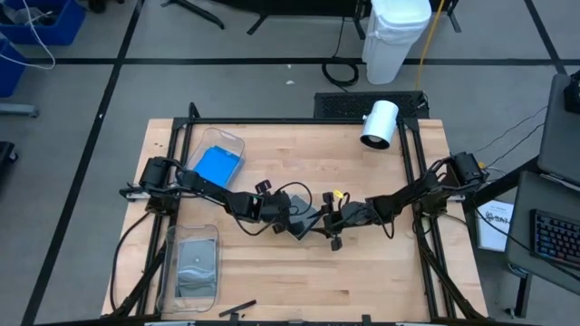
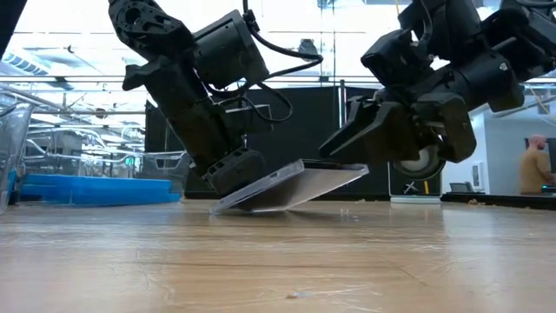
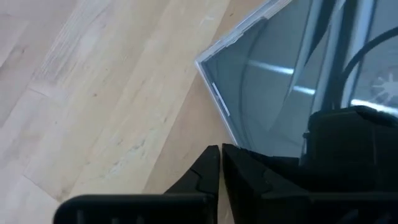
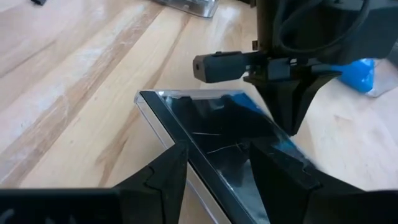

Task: Pick & place jewel cases by type
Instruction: Put the black CD case into the bottom transparent bin

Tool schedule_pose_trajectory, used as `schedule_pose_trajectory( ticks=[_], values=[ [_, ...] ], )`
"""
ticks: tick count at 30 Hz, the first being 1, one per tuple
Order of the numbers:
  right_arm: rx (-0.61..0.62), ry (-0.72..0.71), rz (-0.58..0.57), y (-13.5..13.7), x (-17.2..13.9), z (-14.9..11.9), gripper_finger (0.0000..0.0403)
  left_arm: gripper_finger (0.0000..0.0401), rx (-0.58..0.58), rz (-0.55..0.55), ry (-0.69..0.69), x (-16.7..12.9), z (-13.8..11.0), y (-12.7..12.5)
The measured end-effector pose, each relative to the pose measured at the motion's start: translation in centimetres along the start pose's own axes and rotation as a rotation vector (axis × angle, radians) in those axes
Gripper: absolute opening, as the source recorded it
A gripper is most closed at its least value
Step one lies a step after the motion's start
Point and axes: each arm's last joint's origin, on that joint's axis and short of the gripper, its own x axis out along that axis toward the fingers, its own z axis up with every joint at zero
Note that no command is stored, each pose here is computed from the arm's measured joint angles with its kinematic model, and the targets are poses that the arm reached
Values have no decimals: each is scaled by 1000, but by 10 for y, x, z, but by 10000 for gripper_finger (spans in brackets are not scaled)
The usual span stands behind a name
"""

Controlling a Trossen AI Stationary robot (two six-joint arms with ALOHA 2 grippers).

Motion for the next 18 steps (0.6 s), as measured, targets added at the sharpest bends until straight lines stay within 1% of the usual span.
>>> schedule_pose_trajectory(
  ticks=[3,6,8,10,12,14,16,18],
  values=[
    [39,-10,33,1,-1,1,164,22,14,3,12,0,-1,0],
    [94,-23,79,5,-2,3,164,7,2,-11,1,0,0,-1],
    [119,-32,143,10,-3,4,164,5,-40,-65,-17,0,3,-3],
    [138,-45,216,16,-5,6,164,11,-72,-157,-32,-1,7,-8],
    [157,-46,275,21,-6,6,164,23,-80,-241,-42,-2,10,-12],
    [171,-43,314,26,-8,7,164,33,-87,-300,-55,-2,12,-15],
    [165,-48,350,30,-10,8,164,39,-85,-328,-62,-4,12,-18],
    [157,-48,361,32,-12,10,164,40,-81,-342,-58,-5,12,-20]
  ],
)
